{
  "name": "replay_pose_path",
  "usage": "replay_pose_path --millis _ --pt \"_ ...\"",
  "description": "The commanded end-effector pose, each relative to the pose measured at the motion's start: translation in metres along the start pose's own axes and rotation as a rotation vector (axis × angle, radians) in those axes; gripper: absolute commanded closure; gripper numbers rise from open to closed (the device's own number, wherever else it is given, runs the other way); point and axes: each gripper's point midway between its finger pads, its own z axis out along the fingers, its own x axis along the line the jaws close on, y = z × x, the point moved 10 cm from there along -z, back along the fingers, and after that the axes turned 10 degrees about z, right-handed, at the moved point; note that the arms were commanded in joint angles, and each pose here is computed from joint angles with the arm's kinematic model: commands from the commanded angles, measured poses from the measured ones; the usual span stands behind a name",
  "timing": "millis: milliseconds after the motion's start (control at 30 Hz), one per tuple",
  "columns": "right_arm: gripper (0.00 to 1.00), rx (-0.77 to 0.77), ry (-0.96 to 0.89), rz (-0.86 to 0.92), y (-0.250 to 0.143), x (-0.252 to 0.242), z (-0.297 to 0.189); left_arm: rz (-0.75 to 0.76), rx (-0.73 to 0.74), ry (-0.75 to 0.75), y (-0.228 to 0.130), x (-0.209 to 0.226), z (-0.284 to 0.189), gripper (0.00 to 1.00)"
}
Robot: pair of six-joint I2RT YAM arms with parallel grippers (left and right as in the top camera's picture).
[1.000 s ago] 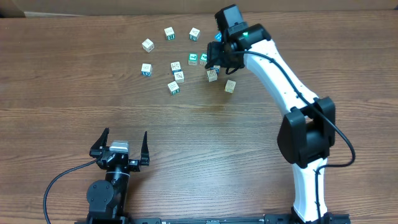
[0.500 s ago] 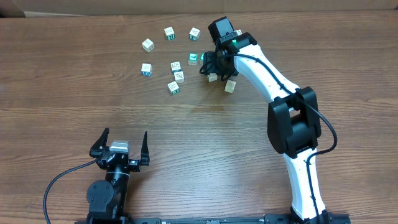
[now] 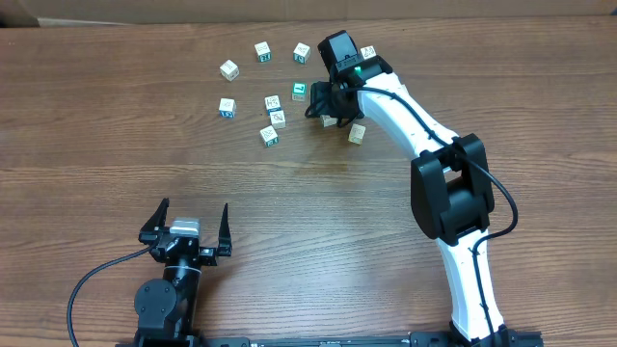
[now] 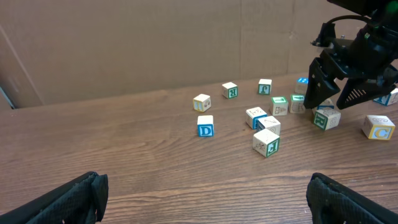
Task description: Form a circle
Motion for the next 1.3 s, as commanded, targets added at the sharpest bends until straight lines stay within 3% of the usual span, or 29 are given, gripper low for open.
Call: replay_pose_path --millis 0,367,900,1067,1267 --pt "0.34 0.006 -0.004 0.001 -0.0031 0.0010 0.0046 0.025 -0.005 0.010 -0.0002 0.0010 -0.0004 0.01" --pt "0.34 -0.004 0.003 0.001 -0.0018 0.0022 0.0046 0.025 -0.005 0.010 -0.0002 0.0010 -0.0004 0.01" --pt "0.42 -0.010 0.006 0.000 -0.0010 0.0027 0.0046 0.025 -0.005 0.010 -0.0002 0.0010 -0.0004 0.01" --pt "0.49 -0.010 0.006 0.000 -0.0010 0.0027 0.0048 0.025 -0.005 0.011 -0.0002 0.0010 -0.0004 0.00" --pt "0.45 -0.043 -0.027 0.001 0.0020 0.0005 0.0045 0.025 -0.005 0.011 -0.0002 0.0010 -0.0004 0.00"
